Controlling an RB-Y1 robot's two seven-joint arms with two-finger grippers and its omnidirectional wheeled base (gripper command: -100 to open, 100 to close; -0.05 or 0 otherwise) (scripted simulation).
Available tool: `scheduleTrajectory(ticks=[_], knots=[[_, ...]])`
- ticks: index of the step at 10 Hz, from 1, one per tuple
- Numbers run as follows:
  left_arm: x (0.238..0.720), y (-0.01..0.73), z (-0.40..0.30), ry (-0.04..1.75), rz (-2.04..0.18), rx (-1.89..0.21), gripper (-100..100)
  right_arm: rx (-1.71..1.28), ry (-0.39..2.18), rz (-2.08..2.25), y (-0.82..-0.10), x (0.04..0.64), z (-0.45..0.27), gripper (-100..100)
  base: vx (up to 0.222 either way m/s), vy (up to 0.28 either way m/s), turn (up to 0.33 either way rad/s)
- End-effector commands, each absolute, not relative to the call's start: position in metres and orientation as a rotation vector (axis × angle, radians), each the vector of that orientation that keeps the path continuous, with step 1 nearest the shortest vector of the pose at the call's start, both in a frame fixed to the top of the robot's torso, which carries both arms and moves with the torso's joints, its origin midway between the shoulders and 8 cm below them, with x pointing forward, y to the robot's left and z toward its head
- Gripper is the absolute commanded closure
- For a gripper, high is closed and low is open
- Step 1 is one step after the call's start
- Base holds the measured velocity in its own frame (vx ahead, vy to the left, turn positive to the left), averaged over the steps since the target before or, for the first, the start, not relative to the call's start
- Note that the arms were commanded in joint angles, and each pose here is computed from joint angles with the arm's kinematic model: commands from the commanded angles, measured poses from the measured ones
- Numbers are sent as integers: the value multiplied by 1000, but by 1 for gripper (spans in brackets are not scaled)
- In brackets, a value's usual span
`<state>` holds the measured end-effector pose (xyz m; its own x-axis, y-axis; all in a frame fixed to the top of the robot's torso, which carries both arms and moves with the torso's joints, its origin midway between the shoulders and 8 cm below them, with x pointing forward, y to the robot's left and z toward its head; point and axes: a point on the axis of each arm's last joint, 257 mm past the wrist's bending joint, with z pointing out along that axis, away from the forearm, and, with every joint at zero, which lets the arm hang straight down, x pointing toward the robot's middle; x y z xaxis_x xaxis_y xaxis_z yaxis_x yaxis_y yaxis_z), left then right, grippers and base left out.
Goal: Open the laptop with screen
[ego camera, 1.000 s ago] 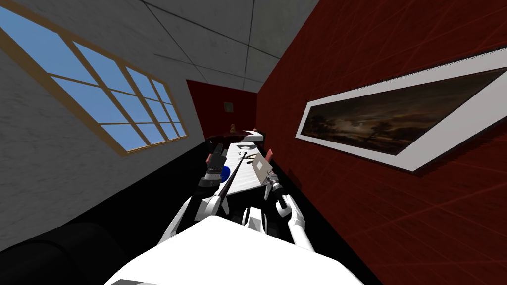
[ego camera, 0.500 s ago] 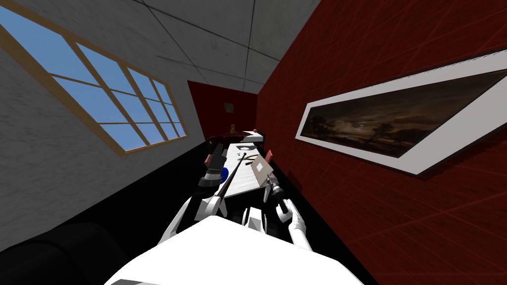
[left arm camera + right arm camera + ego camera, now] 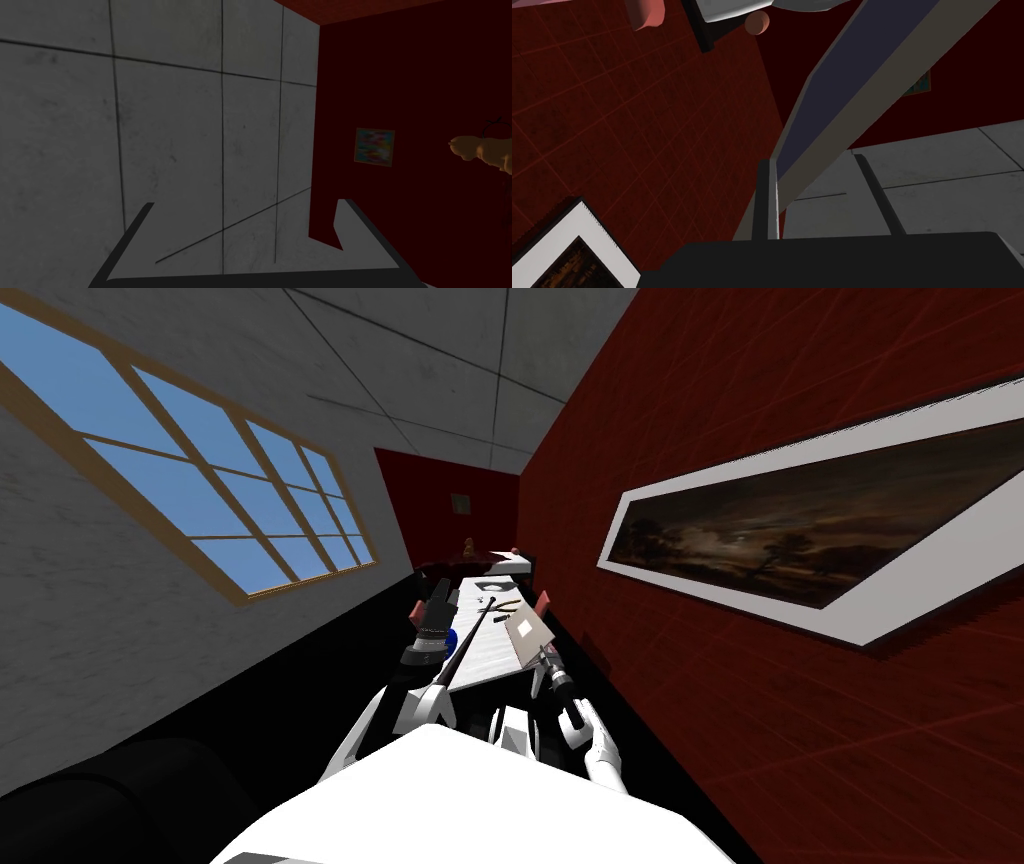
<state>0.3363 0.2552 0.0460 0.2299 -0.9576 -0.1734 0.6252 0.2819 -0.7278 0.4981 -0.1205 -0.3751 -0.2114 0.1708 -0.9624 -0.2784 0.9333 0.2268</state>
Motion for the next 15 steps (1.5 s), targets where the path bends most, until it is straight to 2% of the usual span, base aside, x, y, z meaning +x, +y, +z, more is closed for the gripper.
scheduleTrajectory(ticks=[1,3,6,7,15], knots=[[336,255,46,684,-1178,-586,0,-4,1796,471,-122,478,-407,100,63,-50,14],[336,255,46,684,-1178,-586,0,-13,1759,471,-122,490,-392,100,21,-25,3],[336,255,46,684,-1178,-586,0,86,1795,575,-119,446,-426,100,102,-36,37],[336,255,46,684,-1178,-586,0,71,1766,552,-120,481,-400,-100,-6,-46,50],[336,255,46,684,-1178,-586,0,90,1763,535,-110,535,-362,-100,-85,-27,21]])
